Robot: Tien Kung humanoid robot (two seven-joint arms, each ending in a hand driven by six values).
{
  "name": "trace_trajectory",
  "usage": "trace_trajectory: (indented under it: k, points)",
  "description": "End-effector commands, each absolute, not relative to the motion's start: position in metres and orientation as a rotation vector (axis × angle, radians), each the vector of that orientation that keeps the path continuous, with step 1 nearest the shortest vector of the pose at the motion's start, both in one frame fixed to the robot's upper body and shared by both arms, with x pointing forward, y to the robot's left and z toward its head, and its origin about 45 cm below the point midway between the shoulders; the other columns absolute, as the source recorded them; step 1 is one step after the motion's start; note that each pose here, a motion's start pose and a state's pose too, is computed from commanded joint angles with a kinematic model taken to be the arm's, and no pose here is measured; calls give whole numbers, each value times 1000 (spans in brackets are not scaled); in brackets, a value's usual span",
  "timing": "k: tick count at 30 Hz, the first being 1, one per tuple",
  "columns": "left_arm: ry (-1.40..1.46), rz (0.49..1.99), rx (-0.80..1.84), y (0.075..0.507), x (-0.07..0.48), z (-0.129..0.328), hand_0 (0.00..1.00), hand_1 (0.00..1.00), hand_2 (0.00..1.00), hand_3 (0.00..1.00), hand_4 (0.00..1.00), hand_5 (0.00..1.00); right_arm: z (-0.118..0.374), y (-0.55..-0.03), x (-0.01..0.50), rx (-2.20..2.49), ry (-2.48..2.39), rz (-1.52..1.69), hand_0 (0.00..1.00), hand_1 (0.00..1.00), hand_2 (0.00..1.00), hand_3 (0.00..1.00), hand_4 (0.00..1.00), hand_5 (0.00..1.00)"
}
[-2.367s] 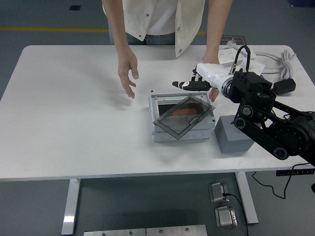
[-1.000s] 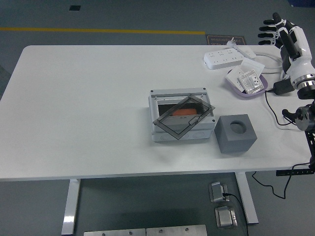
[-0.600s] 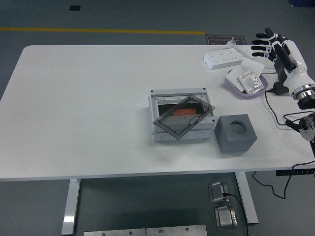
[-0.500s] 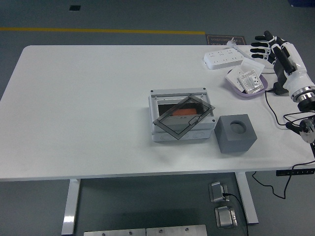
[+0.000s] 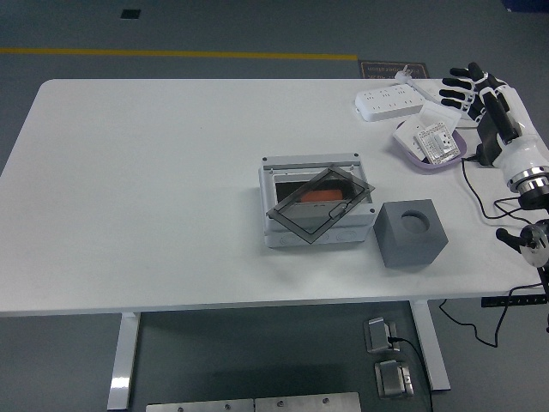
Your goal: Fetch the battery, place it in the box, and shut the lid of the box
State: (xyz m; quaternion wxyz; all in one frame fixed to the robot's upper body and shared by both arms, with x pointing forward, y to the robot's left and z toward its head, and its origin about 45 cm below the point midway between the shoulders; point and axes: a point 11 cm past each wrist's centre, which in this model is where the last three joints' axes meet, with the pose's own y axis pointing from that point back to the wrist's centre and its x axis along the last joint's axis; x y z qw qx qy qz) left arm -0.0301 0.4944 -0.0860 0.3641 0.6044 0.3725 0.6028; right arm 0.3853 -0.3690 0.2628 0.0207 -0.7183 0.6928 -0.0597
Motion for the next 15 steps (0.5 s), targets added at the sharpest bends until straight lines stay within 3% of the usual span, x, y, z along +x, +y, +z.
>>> trace_trajectory:
  k: [15]
  points:
    - [991, 1577, 1549, 499, -38, -83, 451, 580, 539, 534, 349, 2, 261, -364, 387, -2248, 2139, -183, 717, 648, 671, 649, 827, 779]
